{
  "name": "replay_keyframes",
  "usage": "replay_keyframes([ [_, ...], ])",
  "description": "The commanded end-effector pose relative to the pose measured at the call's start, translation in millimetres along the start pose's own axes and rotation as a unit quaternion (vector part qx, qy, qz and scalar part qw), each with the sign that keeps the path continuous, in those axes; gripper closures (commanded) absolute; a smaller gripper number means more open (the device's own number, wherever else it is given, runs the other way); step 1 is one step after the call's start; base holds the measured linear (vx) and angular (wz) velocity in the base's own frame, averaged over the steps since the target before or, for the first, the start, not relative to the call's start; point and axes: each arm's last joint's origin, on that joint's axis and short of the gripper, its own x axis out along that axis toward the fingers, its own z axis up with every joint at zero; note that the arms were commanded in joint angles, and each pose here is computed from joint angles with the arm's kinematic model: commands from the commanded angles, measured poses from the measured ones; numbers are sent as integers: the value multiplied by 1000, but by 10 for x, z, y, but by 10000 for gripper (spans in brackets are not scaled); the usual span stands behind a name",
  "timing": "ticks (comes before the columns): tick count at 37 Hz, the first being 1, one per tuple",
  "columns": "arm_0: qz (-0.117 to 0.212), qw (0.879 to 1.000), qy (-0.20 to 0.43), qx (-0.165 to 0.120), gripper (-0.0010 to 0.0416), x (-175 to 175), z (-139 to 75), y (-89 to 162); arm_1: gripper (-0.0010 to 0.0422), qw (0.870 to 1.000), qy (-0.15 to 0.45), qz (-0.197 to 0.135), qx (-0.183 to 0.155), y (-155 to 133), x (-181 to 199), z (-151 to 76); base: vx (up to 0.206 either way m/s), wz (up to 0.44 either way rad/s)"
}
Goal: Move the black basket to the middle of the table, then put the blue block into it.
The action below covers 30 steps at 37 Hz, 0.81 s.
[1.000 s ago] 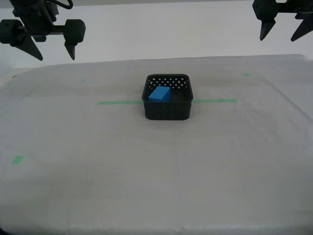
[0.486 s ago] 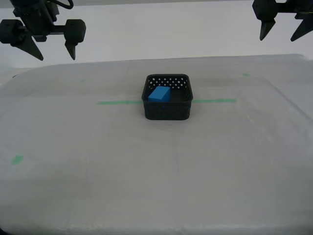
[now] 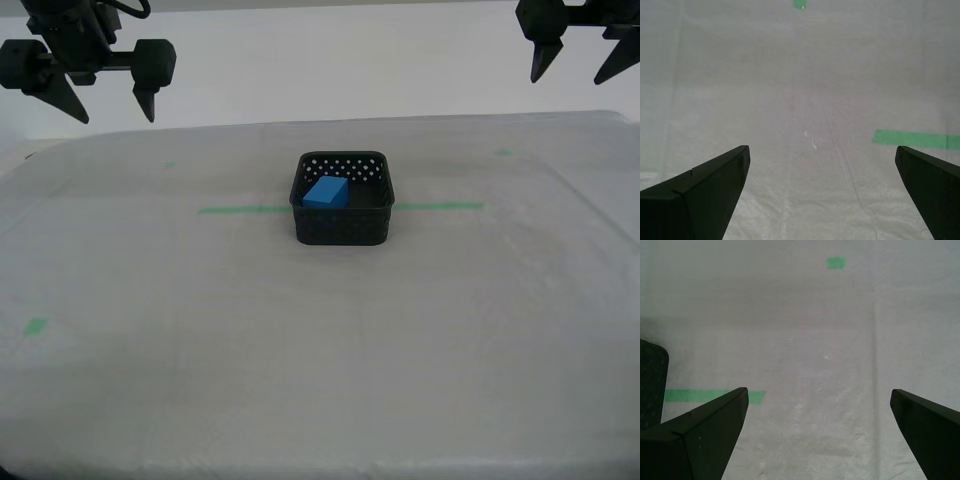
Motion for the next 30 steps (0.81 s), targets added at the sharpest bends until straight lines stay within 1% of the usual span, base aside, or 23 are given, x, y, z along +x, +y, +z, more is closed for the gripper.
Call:
replay_keyframes([
  [1,0,1000,-1,0,7,-2,2,0,12,1000,-1,0,0,1,-3,1,0,0],
  [30,0,1000,-1,0,7,-2,2,0,12,1000,-4,0,0,0,-3,7,0,0],
])
